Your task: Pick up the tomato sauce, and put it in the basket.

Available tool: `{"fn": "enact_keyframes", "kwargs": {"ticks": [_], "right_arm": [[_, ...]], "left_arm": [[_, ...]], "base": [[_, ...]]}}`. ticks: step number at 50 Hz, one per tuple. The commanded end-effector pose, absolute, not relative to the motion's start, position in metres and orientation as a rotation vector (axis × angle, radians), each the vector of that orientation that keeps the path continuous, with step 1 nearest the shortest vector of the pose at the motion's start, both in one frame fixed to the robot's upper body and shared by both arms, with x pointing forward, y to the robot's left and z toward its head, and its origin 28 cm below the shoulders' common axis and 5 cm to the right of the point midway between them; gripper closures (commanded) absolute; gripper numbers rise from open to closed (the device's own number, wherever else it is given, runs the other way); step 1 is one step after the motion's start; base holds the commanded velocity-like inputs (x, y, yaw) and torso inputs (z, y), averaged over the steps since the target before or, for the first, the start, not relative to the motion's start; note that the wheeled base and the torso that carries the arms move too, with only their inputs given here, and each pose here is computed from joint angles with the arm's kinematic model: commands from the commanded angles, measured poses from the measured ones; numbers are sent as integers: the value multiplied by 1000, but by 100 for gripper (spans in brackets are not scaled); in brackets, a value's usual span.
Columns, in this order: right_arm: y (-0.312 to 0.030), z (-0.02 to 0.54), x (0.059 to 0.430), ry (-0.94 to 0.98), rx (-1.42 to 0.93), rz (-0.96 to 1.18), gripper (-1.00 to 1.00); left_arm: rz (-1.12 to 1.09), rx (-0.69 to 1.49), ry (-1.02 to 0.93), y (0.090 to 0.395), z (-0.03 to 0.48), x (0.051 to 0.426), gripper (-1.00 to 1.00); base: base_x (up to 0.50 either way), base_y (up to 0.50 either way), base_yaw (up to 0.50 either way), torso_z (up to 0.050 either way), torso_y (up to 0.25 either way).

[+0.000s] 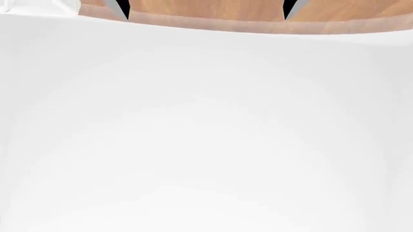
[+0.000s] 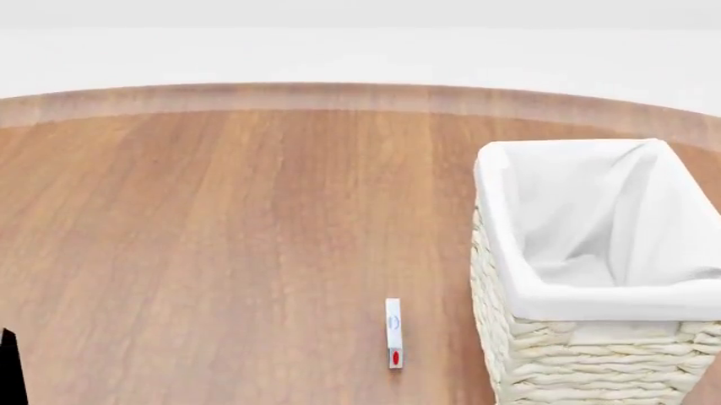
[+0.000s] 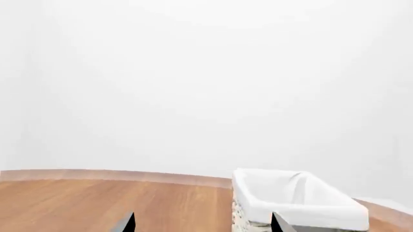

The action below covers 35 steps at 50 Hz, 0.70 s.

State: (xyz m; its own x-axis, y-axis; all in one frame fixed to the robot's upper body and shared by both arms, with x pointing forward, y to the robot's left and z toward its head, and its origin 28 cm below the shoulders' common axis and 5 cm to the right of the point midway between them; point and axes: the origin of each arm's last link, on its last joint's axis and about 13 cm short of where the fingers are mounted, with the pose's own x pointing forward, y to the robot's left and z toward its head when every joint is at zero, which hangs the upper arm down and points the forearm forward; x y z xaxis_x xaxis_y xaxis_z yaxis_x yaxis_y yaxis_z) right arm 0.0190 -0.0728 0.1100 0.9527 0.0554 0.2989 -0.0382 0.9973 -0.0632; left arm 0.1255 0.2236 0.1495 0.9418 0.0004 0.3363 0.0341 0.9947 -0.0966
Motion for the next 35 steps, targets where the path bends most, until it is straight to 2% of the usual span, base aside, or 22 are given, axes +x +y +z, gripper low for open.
{"fn": "enact_keyframes", "kwargs": {"ticks": [1, 7, 8, 10, 35], "right_arm": [[-78, 73, -21, -215, -26, 6, -100], [-80, 53, -33, -146, 7, -18, -100], [-68, 36, -33, -65, 151, -95, -100], [-82, 7, -48, 4, 49, -66, -100], [-82, -7, -48, 46, 53, -63, -100]], "left_arm": [[-22, -99, -329, 222, 144, 126, -100], [-24, -100, -330, 221, 143, 127, -100], [-26, -98, -324, 222, 142, 126, -100], [-25, -96, -326, 222, 143, 125, -100], [-18, -100, -322, 224, 141, 127, -100]], "base": [[0, 0, 0, 0, 0], [0, 0, 0, 0, 0], [0, 0, 0, 0, 0], [0, 0, 0, 0, 0], [0, 0, 0, 0, 0]]}}
